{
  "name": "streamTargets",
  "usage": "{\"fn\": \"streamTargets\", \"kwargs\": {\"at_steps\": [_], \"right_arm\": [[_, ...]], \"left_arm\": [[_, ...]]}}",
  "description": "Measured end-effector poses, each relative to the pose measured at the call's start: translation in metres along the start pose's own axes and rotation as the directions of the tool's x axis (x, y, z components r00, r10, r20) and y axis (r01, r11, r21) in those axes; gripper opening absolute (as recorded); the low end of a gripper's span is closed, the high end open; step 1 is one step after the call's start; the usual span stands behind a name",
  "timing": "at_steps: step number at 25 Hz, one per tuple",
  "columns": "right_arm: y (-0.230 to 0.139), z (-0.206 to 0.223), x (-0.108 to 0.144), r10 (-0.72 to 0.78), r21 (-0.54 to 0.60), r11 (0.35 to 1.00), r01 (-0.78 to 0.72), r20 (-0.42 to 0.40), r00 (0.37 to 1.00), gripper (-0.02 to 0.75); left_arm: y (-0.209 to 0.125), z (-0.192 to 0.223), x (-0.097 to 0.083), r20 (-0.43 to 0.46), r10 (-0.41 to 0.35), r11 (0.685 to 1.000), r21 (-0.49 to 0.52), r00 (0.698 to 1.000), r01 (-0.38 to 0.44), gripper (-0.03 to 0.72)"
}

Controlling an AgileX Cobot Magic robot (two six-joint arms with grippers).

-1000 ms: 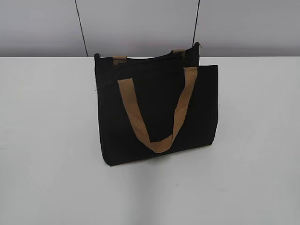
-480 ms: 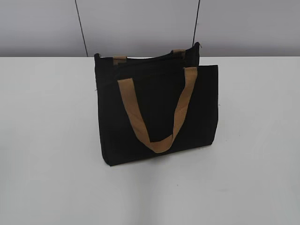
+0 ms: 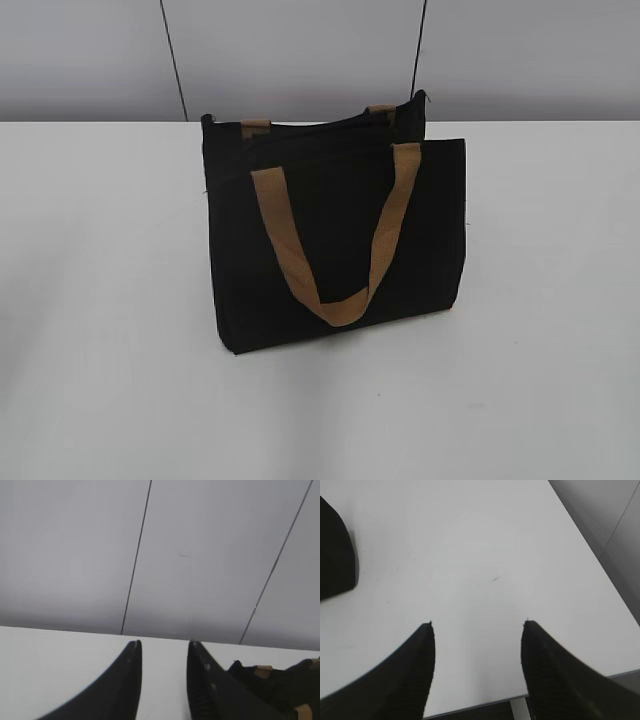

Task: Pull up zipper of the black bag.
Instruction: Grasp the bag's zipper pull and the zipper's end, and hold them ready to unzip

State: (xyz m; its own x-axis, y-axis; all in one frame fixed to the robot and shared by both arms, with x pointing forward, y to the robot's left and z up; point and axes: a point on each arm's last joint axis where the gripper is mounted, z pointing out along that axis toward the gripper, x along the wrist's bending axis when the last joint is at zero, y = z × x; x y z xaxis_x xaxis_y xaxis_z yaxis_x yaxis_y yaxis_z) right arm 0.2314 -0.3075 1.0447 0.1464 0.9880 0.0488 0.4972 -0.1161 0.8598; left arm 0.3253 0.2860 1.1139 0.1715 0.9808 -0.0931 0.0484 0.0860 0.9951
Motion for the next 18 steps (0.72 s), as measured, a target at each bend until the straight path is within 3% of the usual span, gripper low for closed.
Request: {"fn": "streamTargets", "kwargs": {"at_steps": [7, 14, 18], "right_arm": [[0.000, 0.000, 0.000, 0.000, 0.000, 1.000, 0.000, 0.000, 1.000, 0.432], [0.000, 0.000, 0.000, 0.000, 0.000, 1.000, 0.000, 0.000, 1.000, 0.432], [0.000, 0.000, 0.000, 0.000, 0.000, 1.000, 0.000, -0.001, 1.000, 0.432]], "left_arm": [[-0.052, 0.047, -0.008, 0.087, -0.009, 0.994, 0.106, 0.996, -0.001, 0.237], [-0.099, 0.093, -0.009, 0.068, -0.002, 0.965, 0.263, 0.998, -0.016, 0.237], [-0.118, 0.115, -0.009, 0.064, 0.006, 0.957, 0.288, 0.998, -0.024, 0.237]]}}
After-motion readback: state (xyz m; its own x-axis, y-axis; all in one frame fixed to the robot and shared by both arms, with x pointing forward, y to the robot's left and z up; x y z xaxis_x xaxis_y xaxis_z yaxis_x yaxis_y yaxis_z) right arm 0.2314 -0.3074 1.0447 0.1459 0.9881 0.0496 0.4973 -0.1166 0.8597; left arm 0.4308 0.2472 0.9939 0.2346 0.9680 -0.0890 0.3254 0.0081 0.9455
